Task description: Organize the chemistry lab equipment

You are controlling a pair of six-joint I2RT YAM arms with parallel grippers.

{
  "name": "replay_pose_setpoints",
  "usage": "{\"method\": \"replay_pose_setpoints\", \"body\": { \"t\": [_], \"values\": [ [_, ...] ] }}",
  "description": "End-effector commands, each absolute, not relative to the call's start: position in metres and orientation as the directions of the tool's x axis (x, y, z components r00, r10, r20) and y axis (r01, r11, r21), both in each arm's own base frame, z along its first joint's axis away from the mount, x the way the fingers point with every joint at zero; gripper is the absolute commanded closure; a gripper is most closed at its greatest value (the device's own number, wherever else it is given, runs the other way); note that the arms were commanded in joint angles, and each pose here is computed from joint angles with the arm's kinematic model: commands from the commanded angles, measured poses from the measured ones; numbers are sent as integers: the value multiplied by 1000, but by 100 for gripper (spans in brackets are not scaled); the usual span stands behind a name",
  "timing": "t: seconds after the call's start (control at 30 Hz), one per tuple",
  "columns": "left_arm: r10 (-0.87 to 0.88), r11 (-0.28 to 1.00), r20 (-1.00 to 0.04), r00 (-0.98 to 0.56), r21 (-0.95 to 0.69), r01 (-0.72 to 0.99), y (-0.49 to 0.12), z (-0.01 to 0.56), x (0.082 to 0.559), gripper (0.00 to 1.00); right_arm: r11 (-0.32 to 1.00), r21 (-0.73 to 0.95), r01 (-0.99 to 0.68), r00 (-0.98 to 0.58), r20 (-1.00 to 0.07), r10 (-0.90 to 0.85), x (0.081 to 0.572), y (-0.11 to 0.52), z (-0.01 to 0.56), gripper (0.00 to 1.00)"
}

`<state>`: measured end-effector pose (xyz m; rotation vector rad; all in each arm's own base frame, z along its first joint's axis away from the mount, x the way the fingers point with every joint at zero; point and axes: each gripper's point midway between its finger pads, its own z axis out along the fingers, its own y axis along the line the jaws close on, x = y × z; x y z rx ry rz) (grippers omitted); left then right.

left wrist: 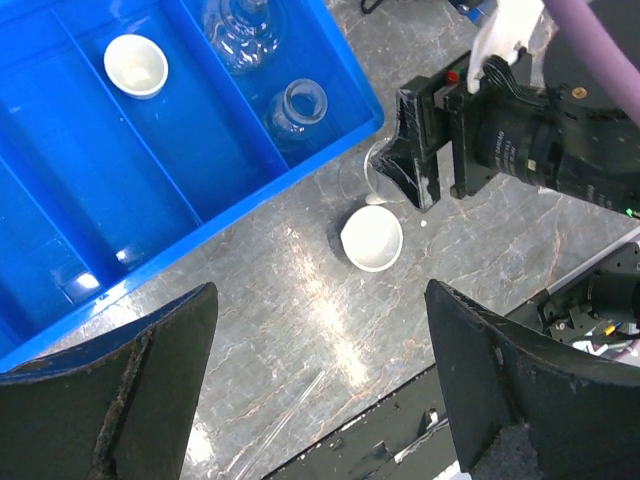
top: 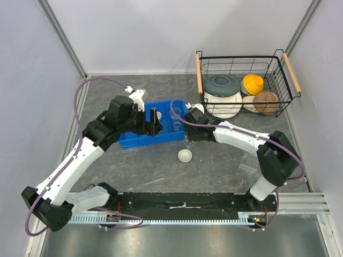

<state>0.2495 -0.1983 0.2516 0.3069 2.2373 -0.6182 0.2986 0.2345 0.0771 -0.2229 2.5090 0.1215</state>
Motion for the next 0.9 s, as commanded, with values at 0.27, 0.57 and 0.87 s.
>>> {"method": "replay_pose_setpoints", "body": {
  "t": [0.27,0.57,0.87],
  "values": [
    [-20,822,-772,-636,-375,429,-196,262,234,10,984,58,-168,-810,-578,-104,307,246,61,54],
    [-2,819,-770,-639,-368,440,-196,255,231,10,985,58,-161,-821,-561,-102,307,247,54,86],
    [8,805,-781,-624,-365,468,-196,257,227,10,990,7,-144,-809,-577,-113,303,236,72,100]
  ]
}}
